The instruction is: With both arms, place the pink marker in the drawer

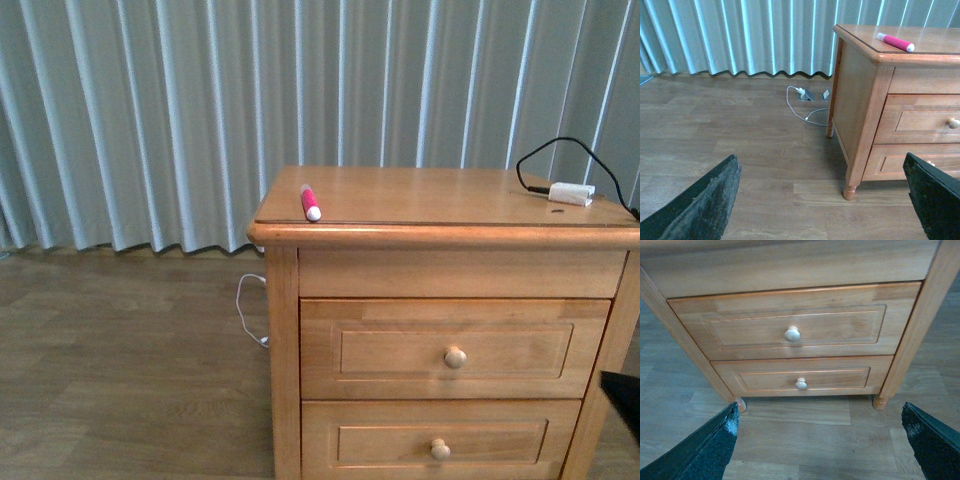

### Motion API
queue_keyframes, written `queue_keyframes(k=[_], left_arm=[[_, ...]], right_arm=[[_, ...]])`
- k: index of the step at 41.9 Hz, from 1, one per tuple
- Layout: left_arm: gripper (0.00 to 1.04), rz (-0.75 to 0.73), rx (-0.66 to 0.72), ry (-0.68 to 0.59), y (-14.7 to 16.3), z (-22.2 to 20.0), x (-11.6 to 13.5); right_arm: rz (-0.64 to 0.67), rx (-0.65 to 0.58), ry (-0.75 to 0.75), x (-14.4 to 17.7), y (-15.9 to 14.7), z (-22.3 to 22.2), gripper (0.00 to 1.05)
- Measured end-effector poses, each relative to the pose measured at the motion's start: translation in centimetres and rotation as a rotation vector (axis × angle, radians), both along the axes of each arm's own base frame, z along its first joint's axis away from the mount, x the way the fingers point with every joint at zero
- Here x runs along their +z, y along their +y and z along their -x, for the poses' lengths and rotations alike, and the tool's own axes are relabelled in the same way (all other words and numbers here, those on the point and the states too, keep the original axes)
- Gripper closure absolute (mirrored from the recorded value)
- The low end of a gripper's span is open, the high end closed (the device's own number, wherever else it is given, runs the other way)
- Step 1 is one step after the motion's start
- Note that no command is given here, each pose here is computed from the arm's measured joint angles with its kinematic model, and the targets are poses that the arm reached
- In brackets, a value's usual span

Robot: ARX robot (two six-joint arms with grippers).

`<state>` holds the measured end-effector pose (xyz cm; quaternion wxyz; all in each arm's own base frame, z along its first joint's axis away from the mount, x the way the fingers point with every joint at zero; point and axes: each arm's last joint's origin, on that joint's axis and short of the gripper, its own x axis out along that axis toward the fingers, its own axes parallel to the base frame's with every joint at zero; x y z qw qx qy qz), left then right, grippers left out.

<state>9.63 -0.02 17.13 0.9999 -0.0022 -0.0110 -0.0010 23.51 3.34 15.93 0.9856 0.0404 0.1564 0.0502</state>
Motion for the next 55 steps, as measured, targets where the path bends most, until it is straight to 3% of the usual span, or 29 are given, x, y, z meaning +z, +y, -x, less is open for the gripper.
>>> queue_keyframes(k=[33, 55], left_arm=[[0.06, 0.000, 0.000, 0.000, 0.0, 0.0, 0.0], [0.06, 0.000, 0.000, 0.000, 0.0, 0.0, 0.0]], right_arm=[[0.070, -0.008, 0.064, -8.1, 5.9, -16.1, 0.09], [0.090, -0.024, 0.072, -9.7, 6.3, -20.8, 0.09]])
